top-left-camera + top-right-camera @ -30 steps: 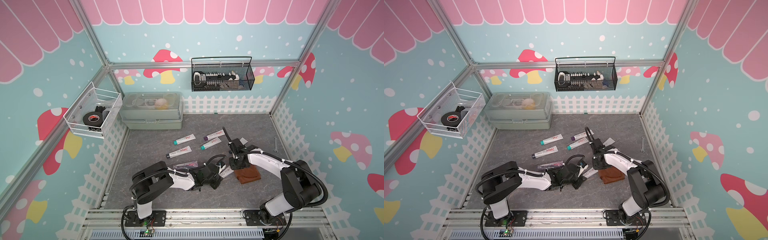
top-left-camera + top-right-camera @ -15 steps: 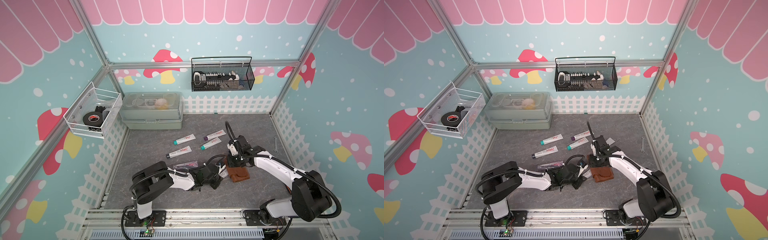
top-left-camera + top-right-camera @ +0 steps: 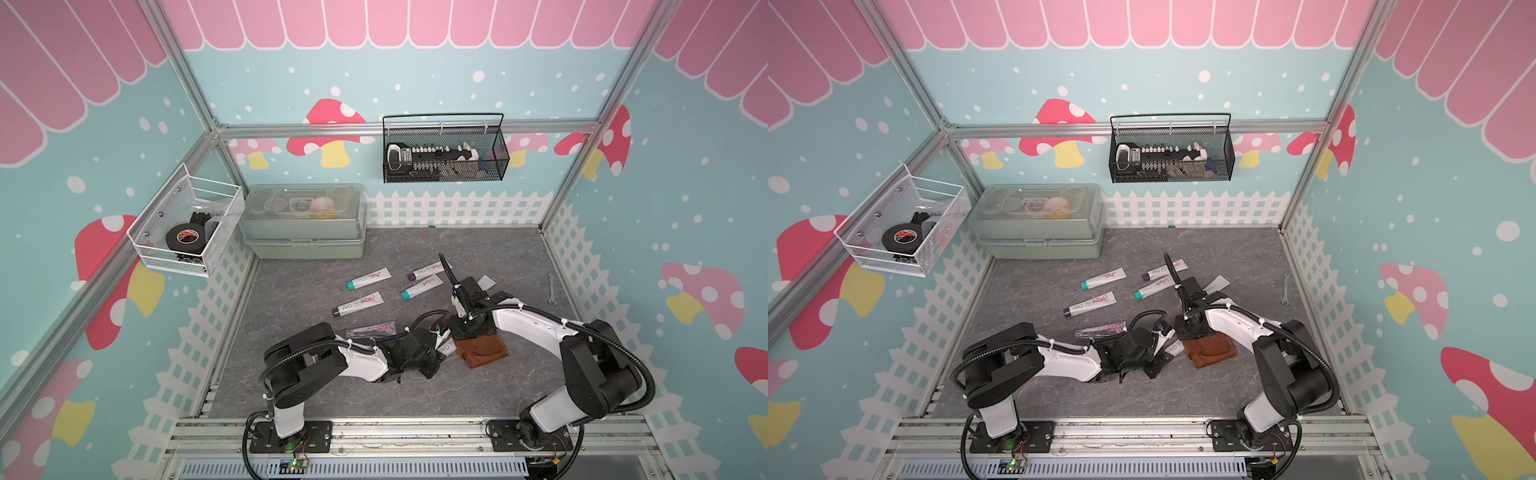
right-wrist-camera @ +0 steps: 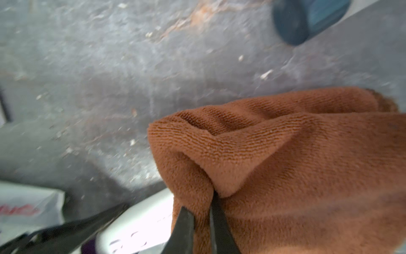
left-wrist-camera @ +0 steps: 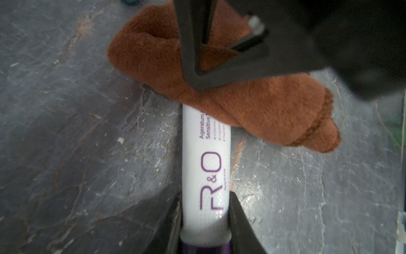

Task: Wipe the surface of the toothpaste tube
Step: Wipe the dirt from the toothpaste tube.

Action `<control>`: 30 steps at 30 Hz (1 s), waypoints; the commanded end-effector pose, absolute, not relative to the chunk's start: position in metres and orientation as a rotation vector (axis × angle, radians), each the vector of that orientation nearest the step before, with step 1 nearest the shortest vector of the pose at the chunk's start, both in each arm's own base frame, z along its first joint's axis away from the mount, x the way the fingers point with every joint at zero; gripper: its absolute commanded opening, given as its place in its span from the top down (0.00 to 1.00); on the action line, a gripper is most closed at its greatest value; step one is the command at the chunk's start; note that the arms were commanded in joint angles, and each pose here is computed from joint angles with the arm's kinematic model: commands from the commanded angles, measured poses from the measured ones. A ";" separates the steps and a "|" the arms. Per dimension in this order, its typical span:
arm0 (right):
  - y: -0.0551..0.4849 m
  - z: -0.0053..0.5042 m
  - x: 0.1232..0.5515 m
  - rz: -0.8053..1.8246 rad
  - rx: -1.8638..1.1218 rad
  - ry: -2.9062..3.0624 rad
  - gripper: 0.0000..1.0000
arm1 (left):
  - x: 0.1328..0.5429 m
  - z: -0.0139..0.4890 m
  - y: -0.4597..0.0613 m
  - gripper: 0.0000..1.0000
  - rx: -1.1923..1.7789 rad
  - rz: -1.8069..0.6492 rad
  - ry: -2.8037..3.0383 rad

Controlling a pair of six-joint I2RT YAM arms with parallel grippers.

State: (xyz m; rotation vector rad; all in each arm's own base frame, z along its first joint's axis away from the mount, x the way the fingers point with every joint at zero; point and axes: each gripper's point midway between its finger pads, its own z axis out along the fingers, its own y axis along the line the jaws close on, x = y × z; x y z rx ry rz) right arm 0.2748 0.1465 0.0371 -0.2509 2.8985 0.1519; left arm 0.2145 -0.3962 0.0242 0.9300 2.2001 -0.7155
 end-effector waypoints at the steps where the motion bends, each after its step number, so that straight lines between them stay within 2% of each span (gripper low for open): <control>1: 0.095 0.008 0.254 -0.241 -0.243 3.005 0.90 | 0.217 0.007 -0.371 0.83 0.886 -0.636 2.281; 6: 0.091 0.007 0.257 -0.290 -0.227 3.007 0.90 | 0.218 0.007 -0.370 0.83 0.878 -0.638 2.280; 11: 0.084 0.026 0.266 -0.263 -0.139 2.933 0.90 | 0.218 0.006 -0.369 0.83 0.881 -0.638 2.284; 20: 0.148 0.064 0.263 0.367 -0.197 2.862 0.89 | 0.217 0.005 -0.371 0.83 0.888 -0.640 2.288; 23: 0.160 0.066 0.258 0.466 -0.212 2.859 0.89 | 0.217 0.004 -0.371 0.83 0.890 -0.642 2.289; 26: 0.161 0.058 0.255 0.457 -0.217 2.884 0.89 | 0.218 0.004 -0.373 0.83 0.891 -0.643 2.291; 30: 0.143 0.037 0.253 0.254 -0.233 2.952 0.90 | 0.218 0.005 -0.373 0.83 0.889 -0.644 2.288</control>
